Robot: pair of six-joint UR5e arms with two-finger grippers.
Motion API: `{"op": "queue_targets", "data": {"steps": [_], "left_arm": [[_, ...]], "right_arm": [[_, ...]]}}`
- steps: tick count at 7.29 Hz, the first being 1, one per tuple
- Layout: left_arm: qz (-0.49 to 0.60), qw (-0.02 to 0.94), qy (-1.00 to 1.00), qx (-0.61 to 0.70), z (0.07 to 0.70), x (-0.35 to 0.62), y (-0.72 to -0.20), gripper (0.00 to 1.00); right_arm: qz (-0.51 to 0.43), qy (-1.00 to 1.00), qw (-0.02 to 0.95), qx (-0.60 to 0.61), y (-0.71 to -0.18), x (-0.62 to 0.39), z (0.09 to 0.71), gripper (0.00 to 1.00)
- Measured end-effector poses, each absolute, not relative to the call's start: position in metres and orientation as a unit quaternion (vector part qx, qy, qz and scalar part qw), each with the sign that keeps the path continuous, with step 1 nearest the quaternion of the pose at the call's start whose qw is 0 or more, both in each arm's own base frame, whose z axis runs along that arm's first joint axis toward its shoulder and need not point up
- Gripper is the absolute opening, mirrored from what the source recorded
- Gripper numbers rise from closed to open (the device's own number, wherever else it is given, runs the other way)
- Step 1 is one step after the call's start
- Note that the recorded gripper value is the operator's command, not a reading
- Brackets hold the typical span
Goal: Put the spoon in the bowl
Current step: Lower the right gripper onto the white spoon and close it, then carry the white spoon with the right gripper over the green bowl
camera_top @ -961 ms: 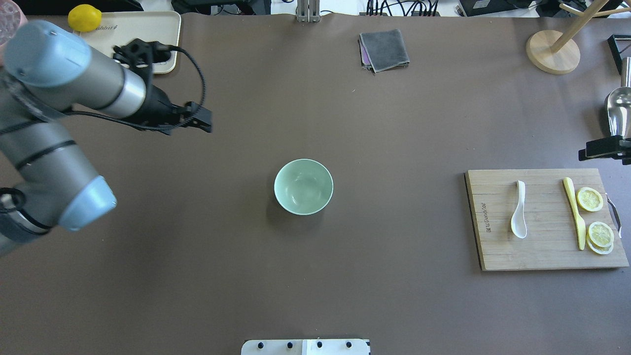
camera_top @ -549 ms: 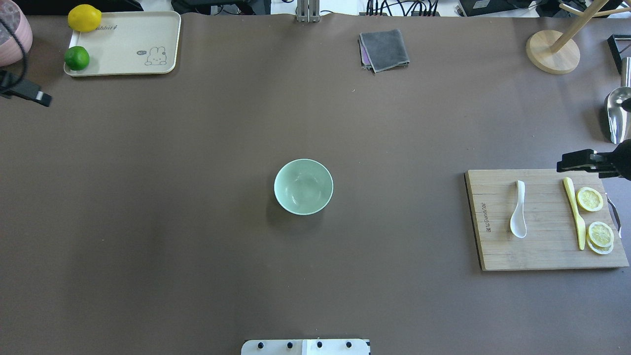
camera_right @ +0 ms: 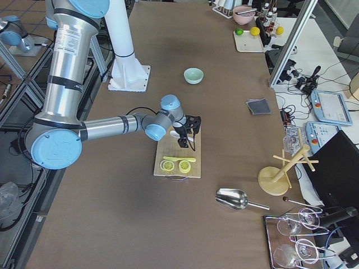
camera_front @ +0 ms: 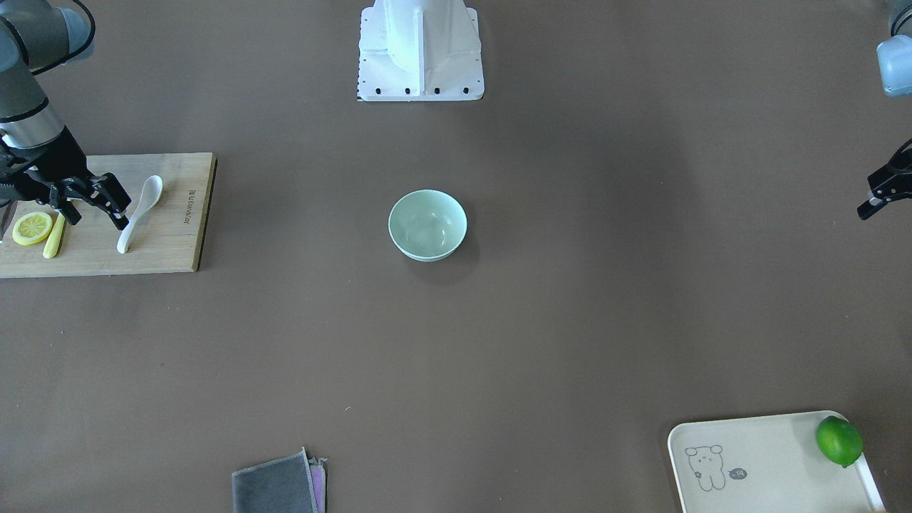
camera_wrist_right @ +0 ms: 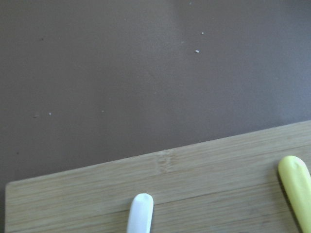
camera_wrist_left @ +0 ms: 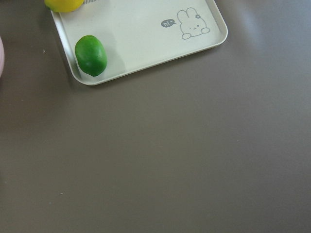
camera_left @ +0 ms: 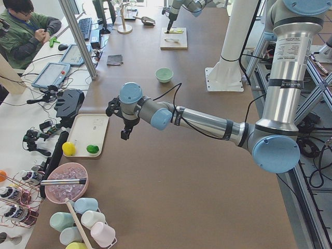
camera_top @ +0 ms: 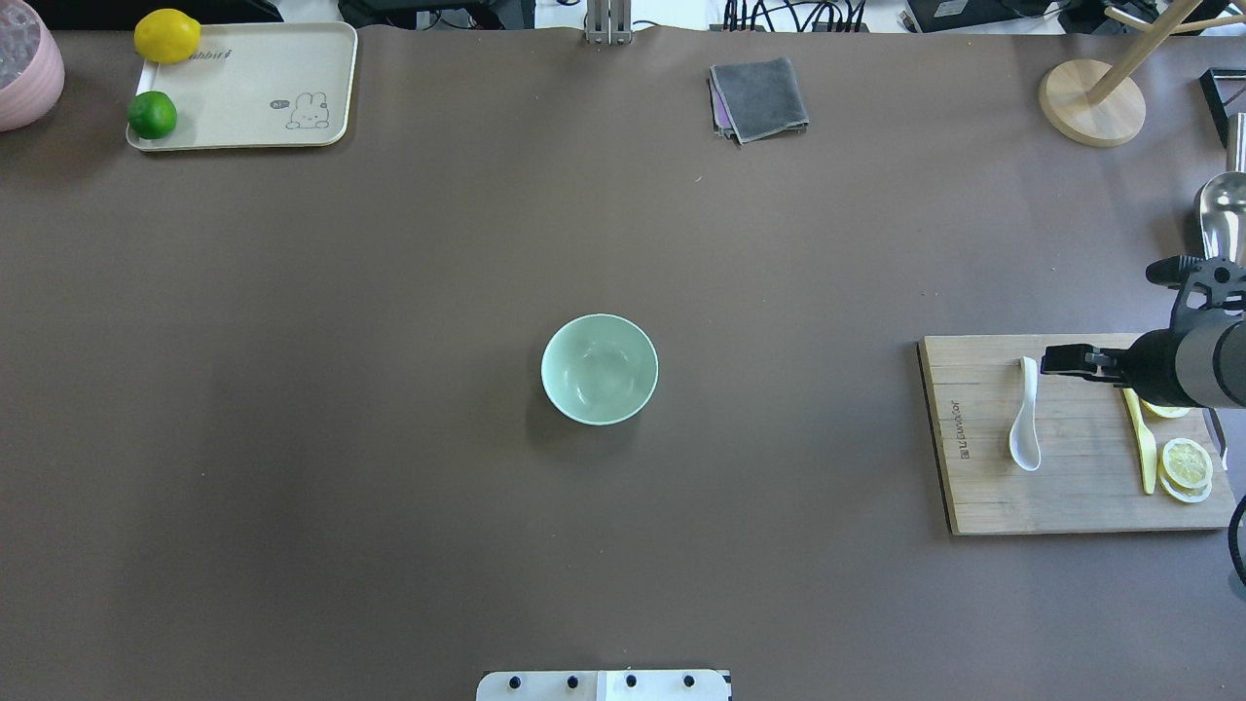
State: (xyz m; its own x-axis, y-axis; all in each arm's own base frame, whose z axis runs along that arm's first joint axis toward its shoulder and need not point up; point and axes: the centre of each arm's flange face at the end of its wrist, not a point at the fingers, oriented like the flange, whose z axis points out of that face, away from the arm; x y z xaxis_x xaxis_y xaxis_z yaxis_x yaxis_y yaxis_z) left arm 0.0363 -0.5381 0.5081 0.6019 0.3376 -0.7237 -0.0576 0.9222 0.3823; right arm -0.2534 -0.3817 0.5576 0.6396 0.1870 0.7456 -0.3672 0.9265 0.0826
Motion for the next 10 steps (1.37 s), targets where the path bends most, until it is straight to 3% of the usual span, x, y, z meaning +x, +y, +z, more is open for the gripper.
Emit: {"op": "queue_targets", "data": {"steps": [1, 3, 5, 6, 10], "left_arm": [[0.113, 0.880, 0.432, 0.161, 0.510, 0.036, -0.537, 0.98], [0.112, 0.880, 0.432, 0.160, 0.513, 0.036, -0.535, 0.98], [0.111, 0.880, 0.433, 0.160, 0.513, 0.035, -0.533, 0.98], [0.110, 0.880, 0.433, 0.160, 0.513, 0.036, -0.533, 0.98], [0.109, 0.880, 0.434, 0.159, 0.513, 0.036, -0.533, 0.98]], "right_arm": [[0.162, -0.404, 0.893, 0.115, -0.383, -0.263, 0.555, 0.75], [0.168, -0.409, 0.890, 0.115, -0.383, -0.271, 0.552, 0.53], [0.172, -0.406, 0.890, 0.115, -0.378, -0.276, 0.554, 0.24], [0.175, -0.406, 0.890, 0.114, -0.376, -0.279, 0.554, 0.00], [0.174, -0.417, 0.885, 0.115, -0.372, -0.282, 0.532, 0.00]]}}
